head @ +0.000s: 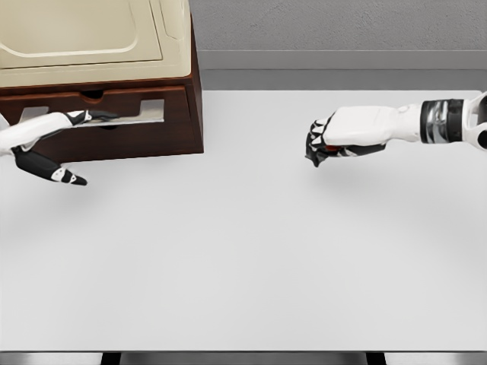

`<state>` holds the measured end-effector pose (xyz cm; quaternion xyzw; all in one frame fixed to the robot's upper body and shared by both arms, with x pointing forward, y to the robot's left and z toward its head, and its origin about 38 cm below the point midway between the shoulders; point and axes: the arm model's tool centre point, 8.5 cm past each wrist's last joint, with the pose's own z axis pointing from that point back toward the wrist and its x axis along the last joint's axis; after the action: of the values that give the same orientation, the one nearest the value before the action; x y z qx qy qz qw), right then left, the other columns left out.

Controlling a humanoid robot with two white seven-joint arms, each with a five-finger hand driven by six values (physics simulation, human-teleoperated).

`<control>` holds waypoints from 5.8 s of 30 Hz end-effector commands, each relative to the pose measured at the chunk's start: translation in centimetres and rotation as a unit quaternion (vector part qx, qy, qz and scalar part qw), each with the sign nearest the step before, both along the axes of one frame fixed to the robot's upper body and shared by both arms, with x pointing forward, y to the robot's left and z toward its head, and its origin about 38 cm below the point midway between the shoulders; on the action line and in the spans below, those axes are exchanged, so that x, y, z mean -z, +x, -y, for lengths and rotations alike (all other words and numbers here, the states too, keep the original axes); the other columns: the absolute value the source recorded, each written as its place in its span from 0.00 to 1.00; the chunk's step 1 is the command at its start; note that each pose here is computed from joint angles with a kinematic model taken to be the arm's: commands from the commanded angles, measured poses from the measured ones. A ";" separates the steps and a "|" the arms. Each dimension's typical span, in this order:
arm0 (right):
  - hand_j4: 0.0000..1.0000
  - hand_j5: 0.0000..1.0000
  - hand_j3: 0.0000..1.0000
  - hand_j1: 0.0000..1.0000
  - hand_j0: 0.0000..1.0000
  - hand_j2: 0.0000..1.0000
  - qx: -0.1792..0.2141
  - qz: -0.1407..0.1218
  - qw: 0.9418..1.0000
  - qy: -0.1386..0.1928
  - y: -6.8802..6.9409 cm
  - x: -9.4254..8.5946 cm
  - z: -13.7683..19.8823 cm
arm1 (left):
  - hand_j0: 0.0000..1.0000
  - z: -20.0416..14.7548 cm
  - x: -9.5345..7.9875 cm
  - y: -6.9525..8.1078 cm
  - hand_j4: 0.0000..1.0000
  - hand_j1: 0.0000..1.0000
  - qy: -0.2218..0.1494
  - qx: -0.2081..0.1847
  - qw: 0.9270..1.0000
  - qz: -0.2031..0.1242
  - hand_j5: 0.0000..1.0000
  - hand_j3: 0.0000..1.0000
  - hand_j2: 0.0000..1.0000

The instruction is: Open the cabinet drawer with left arm, and place a switch into the drawer with right arm

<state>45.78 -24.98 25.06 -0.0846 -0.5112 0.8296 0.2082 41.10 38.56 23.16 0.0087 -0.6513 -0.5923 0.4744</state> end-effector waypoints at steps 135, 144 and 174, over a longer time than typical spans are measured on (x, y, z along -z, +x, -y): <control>0.49 0.49 0.49 0.49 0.49 0.49 -0.187 0.116 0.971 0.094 -2.0 -13.9 -16.5 | 1.00 -0.9 -6.9 -6.6 1.00 1.00 0.044 0.065 0.997 -0.011 1.00 1.00 1.00; 0.50 0.50 0.50 0.50 0.50 0.50 -0.193 0.115 0.970 0.094 -1.4 -14.0 -18.4 | 1.00 0.3 -7.7 -7.5 1.00 1.00 0.068 0.093 0.993 0.001 1.00 1.00 1.00; 0.80 0.80 0.80 0.80 0.80 0.80 -0.192 0.119 0.969 0.098 0.8 -14.2 -23.9 | 1.00 0.8 -7.4 -7.8 1.00 1.00 0.075 0.103 0.992 0.002 1.00 1.00 1.00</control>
<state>46.62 -1.30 38.96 -0.0636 -0.6120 0.7882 -0.0090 33.29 37.71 30.47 -0.0211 -0.6013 -0.6880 0.4058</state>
